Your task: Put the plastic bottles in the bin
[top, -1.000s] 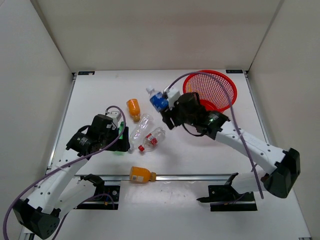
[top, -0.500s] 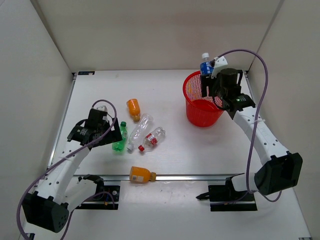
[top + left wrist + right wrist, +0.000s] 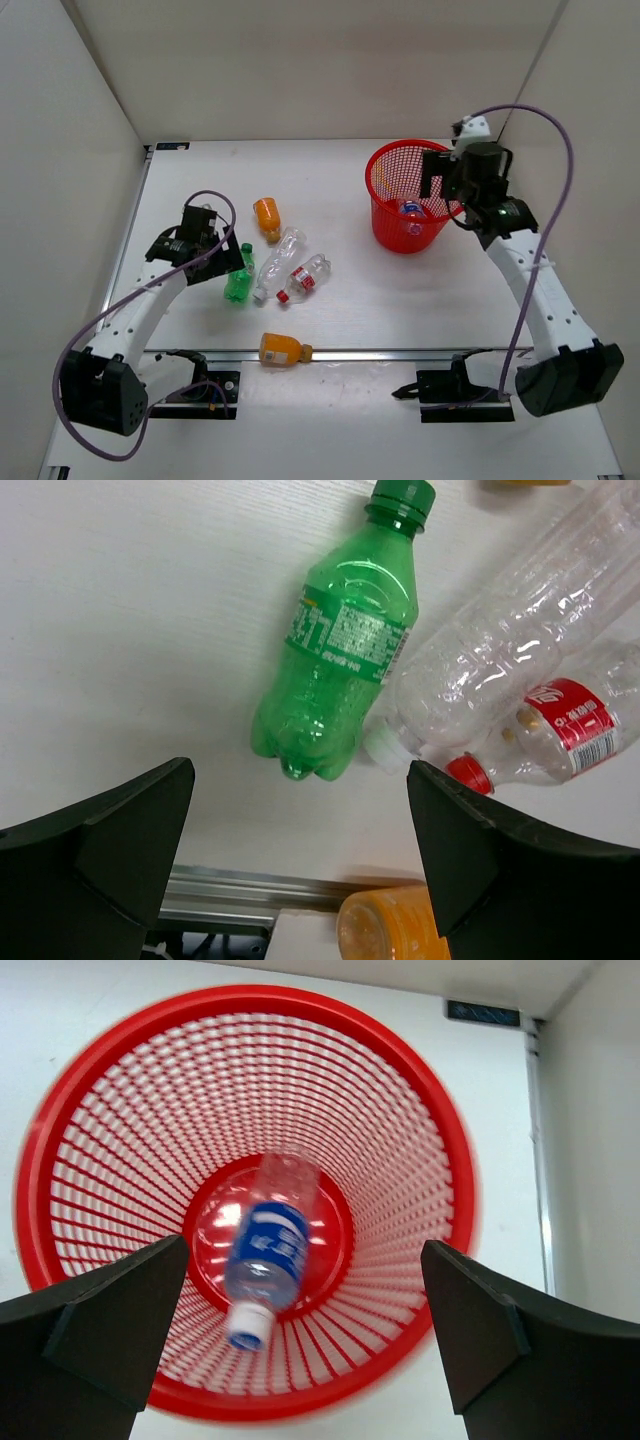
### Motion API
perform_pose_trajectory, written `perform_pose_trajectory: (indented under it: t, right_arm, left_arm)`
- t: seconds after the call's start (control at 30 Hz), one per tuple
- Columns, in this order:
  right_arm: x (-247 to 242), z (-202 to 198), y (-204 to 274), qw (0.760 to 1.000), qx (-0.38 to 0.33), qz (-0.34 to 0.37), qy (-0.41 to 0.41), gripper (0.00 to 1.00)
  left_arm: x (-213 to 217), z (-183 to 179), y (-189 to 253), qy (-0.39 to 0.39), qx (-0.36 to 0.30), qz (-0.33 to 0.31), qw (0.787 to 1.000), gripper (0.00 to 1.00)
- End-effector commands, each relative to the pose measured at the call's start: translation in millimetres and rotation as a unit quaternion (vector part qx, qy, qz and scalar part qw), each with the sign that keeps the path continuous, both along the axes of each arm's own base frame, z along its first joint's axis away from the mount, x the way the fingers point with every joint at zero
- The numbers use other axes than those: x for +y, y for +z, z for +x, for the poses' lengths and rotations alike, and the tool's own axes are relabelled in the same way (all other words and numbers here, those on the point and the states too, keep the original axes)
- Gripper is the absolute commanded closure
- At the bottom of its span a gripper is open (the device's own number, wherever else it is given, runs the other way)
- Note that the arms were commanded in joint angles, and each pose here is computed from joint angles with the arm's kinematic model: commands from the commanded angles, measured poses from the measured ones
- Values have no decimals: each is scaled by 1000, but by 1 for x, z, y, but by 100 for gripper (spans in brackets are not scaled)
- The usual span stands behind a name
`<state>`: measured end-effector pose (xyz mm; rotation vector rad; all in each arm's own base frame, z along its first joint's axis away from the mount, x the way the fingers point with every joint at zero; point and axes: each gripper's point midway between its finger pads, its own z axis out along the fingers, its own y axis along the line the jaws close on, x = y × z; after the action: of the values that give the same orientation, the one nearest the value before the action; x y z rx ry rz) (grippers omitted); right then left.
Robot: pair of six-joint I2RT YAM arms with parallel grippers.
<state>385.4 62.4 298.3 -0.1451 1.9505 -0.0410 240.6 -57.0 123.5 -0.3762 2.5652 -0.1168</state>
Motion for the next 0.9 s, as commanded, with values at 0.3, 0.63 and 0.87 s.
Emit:
perform_pose_trajectory:
  t: [0.3,0.63,0.87]
  right_arm:
    - [-91,-112,-51,981,106,66,-150,1]
    - [-122,-152,-69,963,117,96,-224,1]
    - [-151,-177,-75,934,97,96,-329,0]
  left_arm:
    - [-30,52,-38,-18,0,-42,999,3]
    - [-19,52,-88,11,42,-10,999,9]
    - [-28,60,-88,15,35,-38,999,42]
